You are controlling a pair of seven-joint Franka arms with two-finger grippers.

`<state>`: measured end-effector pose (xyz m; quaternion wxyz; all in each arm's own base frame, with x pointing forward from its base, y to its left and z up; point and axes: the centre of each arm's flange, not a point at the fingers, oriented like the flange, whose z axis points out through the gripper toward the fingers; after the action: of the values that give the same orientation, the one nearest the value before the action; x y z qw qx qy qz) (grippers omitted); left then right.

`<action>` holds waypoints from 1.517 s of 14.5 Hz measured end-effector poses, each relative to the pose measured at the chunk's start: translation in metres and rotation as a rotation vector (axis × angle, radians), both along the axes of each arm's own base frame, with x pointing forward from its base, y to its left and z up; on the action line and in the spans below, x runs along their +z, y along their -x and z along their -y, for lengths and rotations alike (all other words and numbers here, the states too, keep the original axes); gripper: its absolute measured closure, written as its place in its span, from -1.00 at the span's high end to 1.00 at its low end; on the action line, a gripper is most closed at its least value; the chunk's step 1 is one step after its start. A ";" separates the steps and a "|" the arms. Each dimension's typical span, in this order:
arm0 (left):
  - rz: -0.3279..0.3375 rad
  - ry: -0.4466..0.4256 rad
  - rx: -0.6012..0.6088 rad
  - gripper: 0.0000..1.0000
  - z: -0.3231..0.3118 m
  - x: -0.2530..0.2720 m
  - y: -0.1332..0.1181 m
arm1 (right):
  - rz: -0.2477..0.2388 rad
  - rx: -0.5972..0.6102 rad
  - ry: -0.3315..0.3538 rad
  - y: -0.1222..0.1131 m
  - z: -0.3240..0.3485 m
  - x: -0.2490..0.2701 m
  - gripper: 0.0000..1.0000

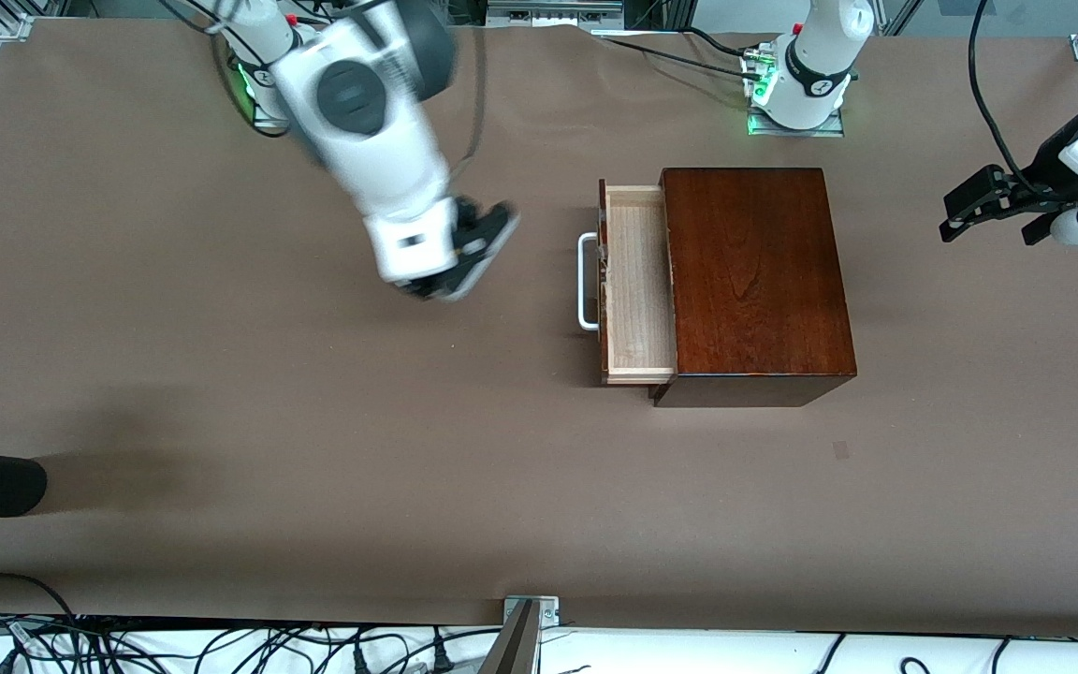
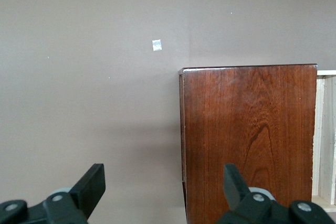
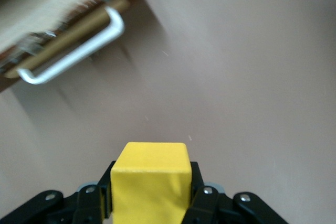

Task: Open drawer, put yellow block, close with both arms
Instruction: 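Carry the yellow cube with the right gripper over the open drawer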

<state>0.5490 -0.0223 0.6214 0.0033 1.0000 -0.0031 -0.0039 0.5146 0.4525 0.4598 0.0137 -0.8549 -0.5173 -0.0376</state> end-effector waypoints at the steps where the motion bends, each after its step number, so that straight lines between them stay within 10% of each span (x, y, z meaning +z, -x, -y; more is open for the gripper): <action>1: 0.000 0.000 0.000 1.00 0.000 0.000 0.000 | 0.026 0.069 0.013 0.020 -0.037 -0.004 0.10; 12: 0.024 0.001 -0.028 1.00 0.016 0.010 0.000 | 0.151 0.345 0.059 0.120 -0.186 -0.041 0.10; 22: 0.028 0.001 -0.028 1.00 0.016 0.011 0.000 | 0.215 0.408 0.072 0.120 -0.216 -0.120 0.10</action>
<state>0.5488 -0.0381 0.6327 0.0037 0.9998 -0.0171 0.0099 0.3944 0.6683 0.3396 -0.0649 -0.7238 -0.6787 -0.1064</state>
